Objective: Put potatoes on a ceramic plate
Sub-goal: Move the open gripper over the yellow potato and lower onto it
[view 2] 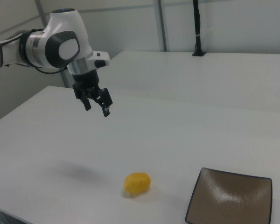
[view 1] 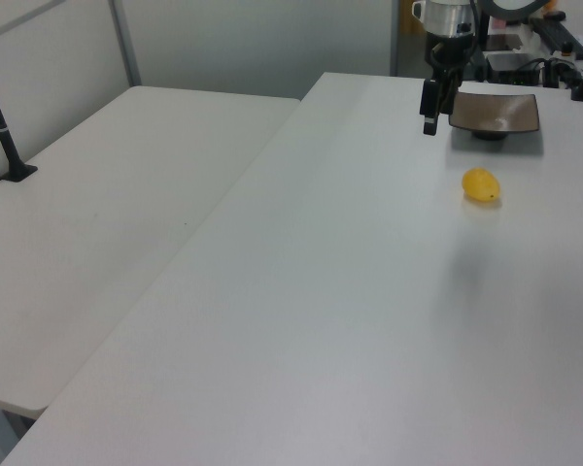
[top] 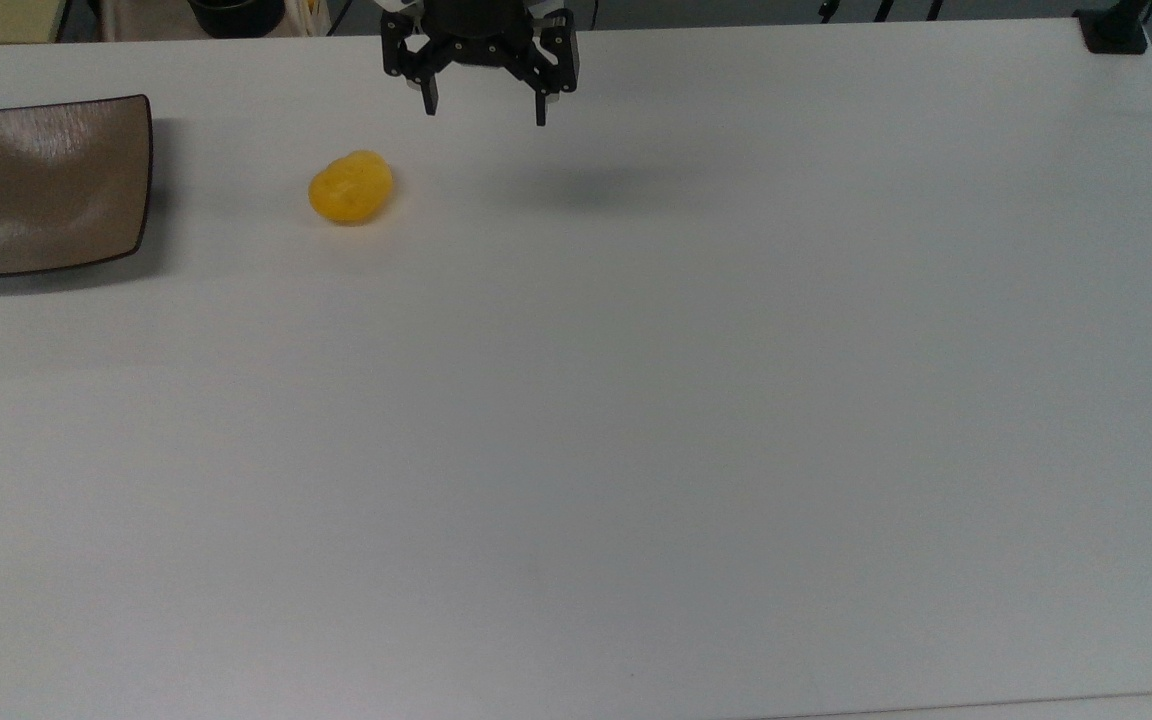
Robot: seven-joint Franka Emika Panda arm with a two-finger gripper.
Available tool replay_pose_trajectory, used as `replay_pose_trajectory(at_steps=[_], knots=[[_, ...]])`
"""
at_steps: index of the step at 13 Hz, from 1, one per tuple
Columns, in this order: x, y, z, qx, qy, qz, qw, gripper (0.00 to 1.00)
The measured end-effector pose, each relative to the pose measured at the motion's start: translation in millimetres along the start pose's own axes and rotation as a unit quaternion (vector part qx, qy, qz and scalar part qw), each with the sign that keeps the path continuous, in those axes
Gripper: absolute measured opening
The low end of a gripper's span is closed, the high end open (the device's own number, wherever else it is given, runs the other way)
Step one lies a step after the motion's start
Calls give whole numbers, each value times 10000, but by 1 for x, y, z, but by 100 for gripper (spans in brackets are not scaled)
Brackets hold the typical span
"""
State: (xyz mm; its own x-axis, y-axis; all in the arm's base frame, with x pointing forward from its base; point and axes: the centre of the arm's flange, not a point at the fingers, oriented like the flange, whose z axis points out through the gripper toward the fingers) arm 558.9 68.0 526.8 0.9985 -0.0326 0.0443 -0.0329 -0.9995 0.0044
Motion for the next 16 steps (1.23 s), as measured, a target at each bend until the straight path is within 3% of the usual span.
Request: replay_pose_trajectory(at_steps=[9,13,16], knots=[[-3,16,11,-25,-117,181,9998,100],[-5,71,14,-47,-162,788,9967,100],[-8,118,19,-85,-214,1560,9875,100]])
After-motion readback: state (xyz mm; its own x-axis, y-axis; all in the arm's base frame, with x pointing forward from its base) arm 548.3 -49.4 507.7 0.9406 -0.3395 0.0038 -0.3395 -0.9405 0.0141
